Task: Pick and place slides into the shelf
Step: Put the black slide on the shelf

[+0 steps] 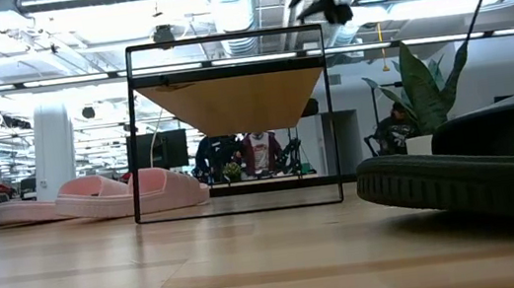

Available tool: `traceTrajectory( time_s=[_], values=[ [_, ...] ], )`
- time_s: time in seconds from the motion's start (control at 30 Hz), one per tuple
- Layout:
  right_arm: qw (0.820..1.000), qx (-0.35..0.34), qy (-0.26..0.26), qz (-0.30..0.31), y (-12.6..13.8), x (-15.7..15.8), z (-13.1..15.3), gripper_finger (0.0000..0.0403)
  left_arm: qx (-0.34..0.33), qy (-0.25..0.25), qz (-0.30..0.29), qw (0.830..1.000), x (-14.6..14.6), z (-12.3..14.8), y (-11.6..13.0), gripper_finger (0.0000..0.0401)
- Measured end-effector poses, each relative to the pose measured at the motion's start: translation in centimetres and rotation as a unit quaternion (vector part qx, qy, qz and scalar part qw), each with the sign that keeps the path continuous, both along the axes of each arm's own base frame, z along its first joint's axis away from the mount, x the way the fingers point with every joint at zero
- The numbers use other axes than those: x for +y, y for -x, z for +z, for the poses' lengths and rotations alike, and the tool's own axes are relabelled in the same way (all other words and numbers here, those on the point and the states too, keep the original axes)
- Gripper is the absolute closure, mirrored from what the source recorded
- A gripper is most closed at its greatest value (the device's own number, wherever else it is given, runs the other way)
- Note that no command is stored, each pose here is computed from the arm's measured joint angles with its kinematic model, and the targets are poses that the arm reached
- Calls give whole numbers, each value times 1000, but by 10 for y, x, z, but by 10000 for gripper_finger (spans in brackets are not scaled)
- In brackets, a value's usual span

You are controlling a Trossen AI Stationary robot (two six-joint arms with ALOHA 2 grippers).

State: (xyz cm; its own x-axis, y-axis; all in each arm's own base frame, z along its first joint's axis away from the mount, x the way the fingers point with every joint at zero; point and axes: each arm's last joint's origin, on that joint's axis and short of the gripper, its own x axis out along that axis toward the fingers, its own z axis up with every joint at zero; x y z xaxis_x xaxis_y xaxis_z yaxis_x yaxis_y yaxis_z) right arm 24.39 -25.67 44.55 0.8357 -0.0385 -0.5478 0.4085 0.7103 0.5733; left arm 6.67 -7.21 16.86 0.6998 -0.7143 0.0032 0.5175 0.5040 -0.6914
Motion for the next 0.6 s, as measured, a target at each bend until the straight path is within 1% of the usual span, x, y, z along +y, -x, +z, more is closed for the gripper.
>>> traceTrajectory(
  time_s=[0.13, 0.3, 0.43, 0.6],
  values=[
    [997, -30, 66, 4, 27, 18, 29, 280, 0, 0, 0, 1000, 0, 0, 0, 239],
    [985, -67, 156, 12, 58, 47, 63, 280, 0, 0, 0, 1000, 0, 0, 0, 239],
    [972, -85, 218, 25, 78, 72, 82, 280, 0, 0, 0, 1000, 0, 0, 0, 239],
    [956, -105, 271, 32, 100, 99, 99, 280, 0, 0, 0, 1000, 0, 0, 0, 239]
  ],
)
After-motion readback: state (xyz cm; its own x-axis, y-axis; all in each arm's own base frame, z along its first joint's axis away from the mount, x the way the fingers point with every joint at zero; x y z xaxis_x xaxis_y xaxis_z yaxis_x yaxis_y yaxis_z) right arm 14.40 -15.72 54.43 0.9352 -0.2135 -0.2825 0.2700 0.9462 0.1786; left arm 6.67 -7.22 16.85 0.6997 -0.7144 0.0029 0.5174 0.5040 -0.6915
